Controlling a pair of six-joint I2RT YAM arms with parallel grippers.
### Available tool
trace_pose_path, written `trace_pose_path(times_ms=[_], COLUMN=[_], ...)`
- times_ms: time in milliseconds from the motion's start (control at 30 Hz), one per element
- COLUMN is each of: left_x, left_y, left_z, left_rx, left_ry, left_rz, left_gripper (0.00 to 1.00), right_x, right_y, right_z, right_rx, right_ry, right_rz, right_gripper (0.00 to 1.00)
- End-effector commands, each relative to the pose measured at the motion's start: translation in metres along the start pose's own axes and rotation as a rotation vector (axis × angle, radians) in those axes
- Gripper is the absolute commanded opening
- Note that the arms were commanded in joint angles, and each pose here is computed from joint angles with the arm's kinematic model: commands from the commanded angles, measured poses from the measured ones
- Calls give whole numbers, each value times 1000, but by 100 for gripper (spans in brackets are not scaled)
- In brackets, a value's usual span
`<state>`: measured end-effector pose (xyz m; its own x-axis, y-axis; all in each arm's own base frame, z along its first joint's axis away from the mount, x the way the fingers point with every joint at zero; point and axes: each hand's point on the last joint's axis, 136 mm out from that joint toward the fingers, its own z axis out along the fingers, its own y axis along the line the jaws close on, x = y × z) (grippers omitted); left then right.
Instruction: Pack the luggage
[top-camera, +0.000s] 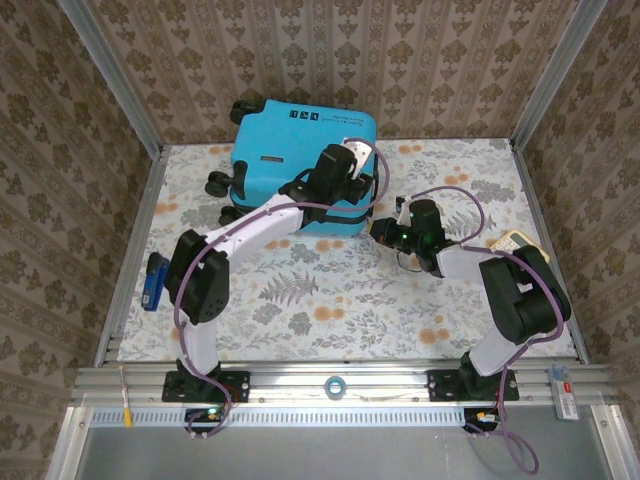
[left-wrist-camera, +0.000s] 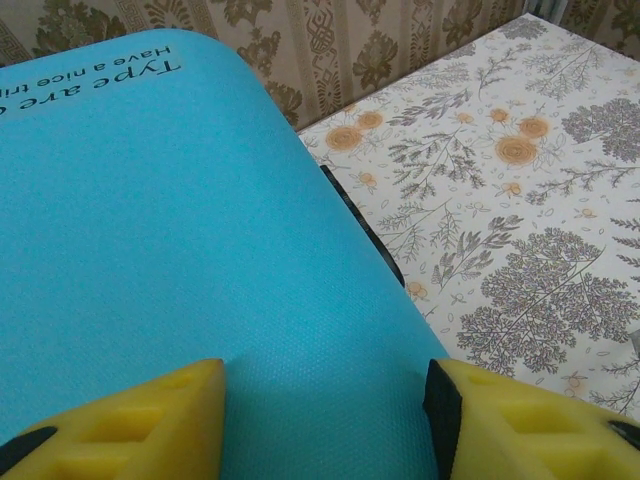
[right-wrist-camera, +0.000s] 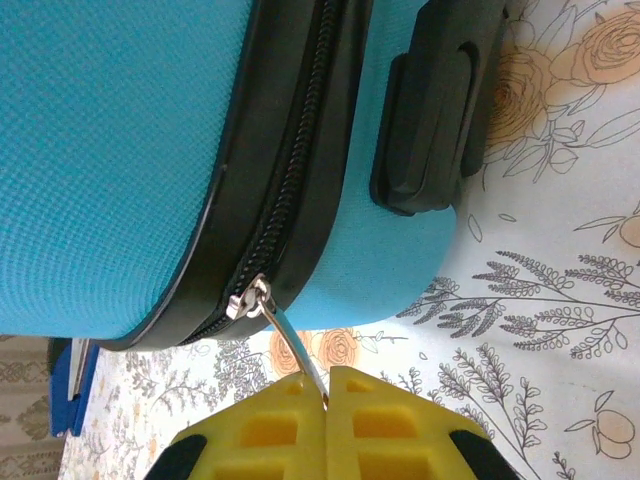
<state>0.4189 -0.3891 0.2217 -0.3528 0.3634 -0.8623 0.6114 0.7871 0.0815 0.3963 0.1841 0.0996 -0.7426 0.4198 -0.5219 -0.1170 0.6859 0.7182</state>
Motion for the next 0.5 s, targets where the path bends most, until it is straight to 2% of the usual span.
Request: trace_pose_path(times_ms=[0, 67, 167, 367, 467], left_x=[184, 190, 199, 215, 210], left_y=[-11, -10, -8, 13, 22], left_z=[-13, -18, -29, -70, -96], left_rx=[61, 62, 65, 18, 1], left_ry=[618, 631, 649, 687, 682], left_rz=[93, 95, 93, 78, 71], left_gripper=[54, 54, 53, 52, 51], right_x=[-56, -43, -15, 46, 69], right_y=[-3, 17, 39, 71, 82], right_z=[-9, -9, -7, -6, -12], right_rx=[39, 11, -29, -127, -146], right_ry=[-237, -218, -154, -56, -17], right_rz=[-107, -252, -377, -529, -613], right_gripper=[0, 0, 0, 0, 0])
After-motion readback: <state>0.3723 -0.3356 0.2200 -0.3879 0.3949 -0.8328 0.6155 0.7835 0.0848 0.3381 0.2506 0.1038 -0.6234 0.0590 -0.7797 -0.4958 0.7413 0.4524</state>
